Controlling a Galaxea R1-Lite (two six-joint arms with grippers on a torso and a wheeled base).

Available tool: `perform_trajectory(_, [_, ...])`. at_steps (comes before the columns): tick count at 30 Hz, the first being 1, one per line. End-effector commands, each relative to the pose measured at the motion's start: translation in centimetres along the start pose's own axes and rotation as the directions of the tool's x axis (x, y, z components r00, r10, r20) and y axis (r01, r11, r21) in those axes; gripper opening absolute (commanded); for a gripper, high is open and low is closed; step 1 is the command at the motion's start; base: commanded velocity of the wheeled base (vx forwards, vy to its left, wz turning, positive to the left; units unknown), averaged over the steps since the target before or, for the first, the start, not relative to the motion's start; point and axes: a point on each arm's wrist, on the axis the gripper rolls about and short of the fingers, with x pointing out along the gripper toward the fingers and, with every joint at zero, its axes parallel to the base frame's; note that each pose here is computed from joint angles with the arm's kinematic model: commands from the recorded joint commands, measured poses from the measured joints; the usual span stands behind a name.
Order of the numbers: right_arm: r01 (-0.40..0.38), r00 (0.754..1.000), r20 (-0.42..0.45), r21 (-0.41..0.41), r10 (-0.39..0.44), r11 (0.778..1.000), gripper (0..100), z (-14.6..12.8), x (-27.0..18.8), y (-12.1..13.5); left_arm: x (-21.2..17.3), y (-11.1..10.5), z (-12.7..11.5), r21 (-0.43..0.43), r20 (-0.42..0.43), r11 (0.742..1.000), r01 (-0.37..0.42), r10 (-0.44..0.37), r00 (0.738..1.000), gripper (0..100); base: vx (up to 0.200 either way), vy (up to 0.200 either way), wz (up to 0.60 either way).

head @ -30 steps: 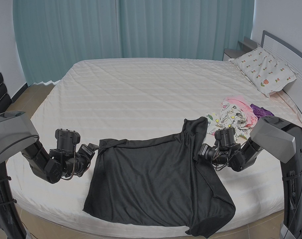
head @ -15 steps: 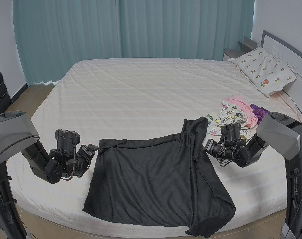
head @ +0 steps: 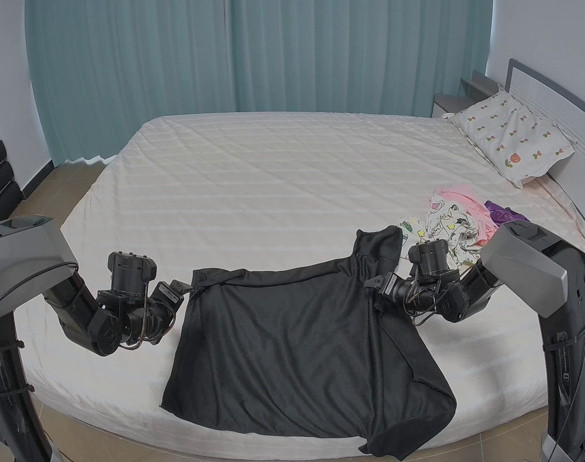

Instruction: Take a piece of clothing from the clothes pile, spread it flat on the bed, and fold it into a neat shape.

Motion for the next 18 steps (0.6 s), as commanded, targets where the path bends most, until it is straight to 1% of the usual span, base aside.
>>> perform_trajectory(1, [0.005, 1.0, -0.007, 0.02, -0.005, 1.0, 0, -0.2, 1.3, 0.0, 0.1, 0.1, 0.0, 0.0, 0.0, 1.0, -0.003, 0.003, 1.0, 100, 0.0, 0.0, 0.0])
perform_trajectory(8, [0.007, 1.0, -0.008, 0.047, -0.007, 0.999, 0, -0.1, 1.3, 0.0, 0.1, 0.1, 0.1, -0.003, 0.001, 1.0, -0.004, 0.004, 1.0, 100, 0.0, 0.0, 0.0])
perform_trajectory(12, [0.021, 1.0, 0.023, 0.05, -0.022, 0.999, 0, 0.5, 1.1, -0.2, 0.1, 0.1, 0.1, -0.003, 0.003, 1.0, -0.005, 0.005, 1.0, 100, 0.0, 0.0, 0.0])
perform_trajectory(13, [0.029, 0.999, 0.041, 0.056, -0.031, 0.998, 0, 1.1, 0.8, -0.3, 0.1, 0.1, 0.1, -0.003, 0.001, 1.0, -0.004, 0.004, 1.0, 100, 0.0, 0.0, 0.0])
perform_trajectory(15, [0.023, 0.998, 0.061, 0.061, -0.027, 0.998, 0, 1.9, 0.3, -0.3, 0.1, 0.1, 0.1, -0.003, 0.003, 1.0, -0.005, 0.005, 1.0, 100, 0.0, 0.0, 0.0])
perform_trajectory(18, [0.007, 0.994, 0.107, 0.069, -0.014, 0.998, 0, 3.8, -0.8, -0.3, 0.1, 0.2, 0.1, -0.003, 0.001, 1.0, -0.007, 0.007, 1.0, 100, 0.0, 0.0, 0.0])
